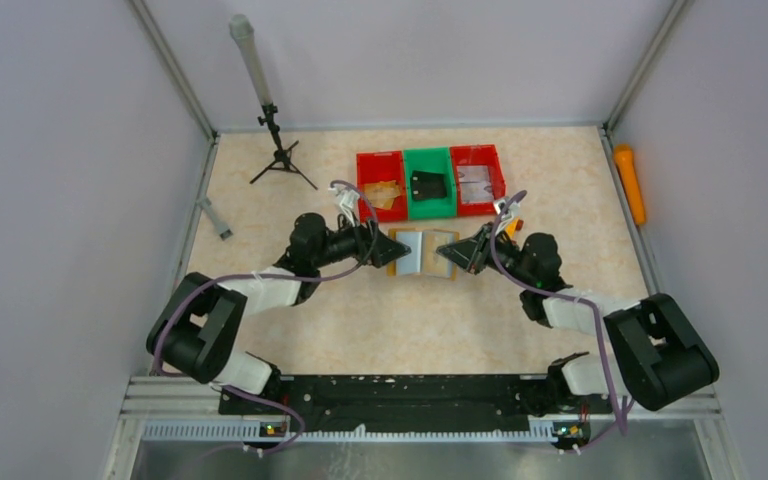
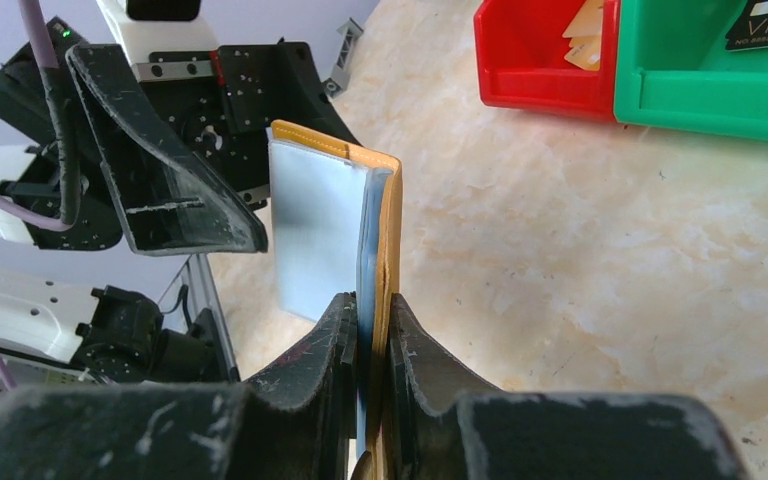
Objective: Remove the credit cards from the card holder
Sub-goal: Remove the credit card from the card holder.
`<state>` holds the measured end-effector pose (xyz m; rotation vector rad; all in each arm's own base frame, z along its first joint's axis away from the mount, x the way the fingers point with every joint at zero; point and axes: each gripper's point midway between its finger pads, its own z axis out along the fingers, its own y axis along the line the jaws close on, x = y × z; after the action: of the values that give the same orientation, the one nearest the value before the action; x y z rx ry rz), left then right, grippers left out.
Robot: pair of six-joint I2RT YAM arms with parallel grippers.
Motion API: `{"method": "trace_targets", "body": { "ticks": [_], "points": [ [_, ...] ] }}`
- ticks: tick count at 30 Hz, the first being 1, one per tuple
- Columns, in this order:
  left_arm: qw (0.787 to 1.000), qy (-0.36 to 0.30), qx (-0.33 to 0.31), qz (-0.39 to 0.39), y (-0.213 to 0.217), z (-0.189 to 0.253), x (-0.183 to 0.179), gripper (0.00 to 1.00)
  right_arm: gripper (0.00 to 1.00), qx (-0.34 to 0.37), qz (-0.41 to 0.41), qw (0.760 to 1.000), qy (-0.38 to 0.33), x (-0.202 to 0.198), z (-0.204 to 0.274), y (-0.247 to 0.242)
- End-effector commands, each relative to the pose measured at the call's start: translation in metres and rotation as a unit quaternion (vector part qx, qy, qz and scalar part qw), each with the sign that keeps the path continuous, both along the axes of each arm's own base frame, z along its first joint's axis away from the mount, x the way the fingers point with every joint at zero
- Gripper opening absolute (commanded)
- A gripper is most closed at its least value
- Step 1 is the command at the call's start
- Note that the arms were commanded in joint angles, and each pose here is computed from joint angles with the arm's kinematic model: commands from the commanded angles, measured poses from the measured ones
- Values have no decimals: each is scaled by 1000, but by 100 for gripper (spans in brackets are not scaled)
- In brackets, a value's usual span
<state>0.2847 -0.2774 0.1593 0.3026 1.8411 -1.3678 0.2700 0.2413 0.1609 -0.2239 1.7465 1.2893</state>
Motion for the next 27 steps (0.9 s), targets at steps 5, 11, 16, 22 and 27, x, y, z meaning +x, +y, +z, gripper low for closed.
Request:
{"method": "trace_targets", "body": {
  "ticks": [5,11,16,22,27],
  "points": [
    [997,-45,37,-59,-31,16,-6,74,0,24,15,999,-36,0,20,4],
    [995,-38,19,-86,-38,21,-10,36,0,40,42,998,-38,-6,23,9],
    [995,-40,16,-86,-35,25,-10,1,21,61,61,996,-35,-10,26,11],
    [994,-40,-30,-98,-33,44,-18,0,40,79,91,992,-23,-14,25,17],
    [994,-35,-54,-91,-26,54,-17,0,42,74,95,993,-13,-12,19,20]
  ]
}}
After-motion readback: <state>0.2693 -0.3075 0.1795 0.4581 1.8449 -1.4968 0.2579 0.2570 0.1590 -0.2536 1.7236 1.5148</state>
